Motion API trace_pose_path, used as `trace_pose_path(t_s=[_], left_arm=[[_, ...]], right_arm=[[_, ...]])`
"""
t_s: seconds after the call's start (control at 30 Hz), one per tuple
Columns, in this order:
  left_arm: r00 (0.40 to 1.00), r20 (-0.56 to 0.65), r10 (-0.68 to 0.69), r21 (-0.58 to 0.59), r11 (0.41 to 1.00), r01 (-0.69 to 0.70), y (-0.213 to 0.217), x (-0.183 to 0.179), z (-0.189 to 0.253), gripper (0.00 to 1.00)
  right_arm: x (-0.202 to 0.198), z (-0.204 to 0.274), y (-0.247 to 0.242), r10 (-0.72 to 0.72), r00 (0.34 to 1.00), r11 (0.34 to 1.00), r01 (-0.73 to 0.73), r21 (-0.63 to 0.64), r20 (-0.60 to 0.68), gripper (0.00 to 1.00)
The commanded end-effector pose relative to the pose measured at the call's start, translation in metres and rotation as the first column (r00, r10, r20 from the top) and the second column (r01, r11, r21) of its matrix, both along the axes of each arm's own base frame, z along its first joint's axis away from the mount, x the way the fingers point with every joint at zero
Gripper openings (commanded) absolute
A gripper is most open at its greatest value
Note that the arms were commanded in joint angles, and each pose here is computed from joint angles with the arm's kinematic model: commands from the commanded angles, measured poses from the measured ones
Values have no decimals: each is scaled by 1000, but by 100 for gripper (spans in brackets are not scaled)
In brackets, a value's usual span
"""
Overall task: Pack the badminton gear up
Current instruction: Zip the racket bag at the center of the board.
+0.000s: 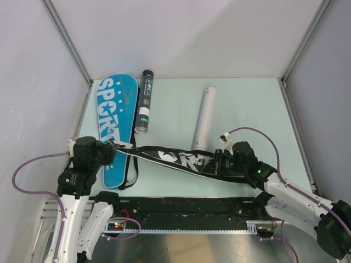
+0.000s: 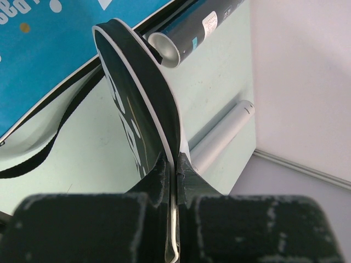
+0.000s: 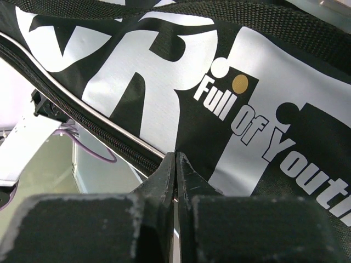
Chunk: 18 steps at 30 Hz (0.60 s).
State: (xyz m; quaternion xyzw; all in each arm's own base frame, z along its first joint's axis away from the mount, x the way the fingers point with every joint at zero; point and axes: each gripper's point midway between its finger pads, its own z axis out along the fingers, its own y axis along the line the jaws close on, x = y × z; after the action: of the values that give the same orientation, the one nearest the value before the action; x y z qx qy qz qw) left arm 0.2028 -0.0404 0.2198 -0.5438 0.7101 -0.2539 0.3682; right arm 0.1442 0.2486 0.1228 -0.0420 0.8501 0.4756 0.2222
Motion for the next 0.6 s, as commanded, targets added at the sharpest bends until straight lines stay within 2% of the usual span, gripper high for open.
trace_pose_path(t_s=[0.0, 0.13, 0.23, 0.37, 0.57], left_arm=[[997, 78, -2, -12, 1000, 3, -1, 7, 17, 0], [997, 79, 0, -11, 1000, 1, -1, 7, 17, 0], [996, 86, 6, -10, 1000, -5, 0, 7, 19, 0], [996, 92, 14, -10, 1000, -13, 1, 7, 21, 0], [996, 91, 15, -9, 1000, -14, 2, 7, 21, 0]], right_arm=[[5, 9, 1, -17, 998, 1000, 16, 17, 56, 0], [8, 12, -3, -41, 996, 999, 40, 14, 85, 0], [19, 8, -19, -146, 983, 988, 151, -41, 109, 0], [34, -8, -56, -304, 942, 927, 327, -184, 141, 0], [37, -20, -87, -398, 901, 857, 432, -281, 173, 0]])
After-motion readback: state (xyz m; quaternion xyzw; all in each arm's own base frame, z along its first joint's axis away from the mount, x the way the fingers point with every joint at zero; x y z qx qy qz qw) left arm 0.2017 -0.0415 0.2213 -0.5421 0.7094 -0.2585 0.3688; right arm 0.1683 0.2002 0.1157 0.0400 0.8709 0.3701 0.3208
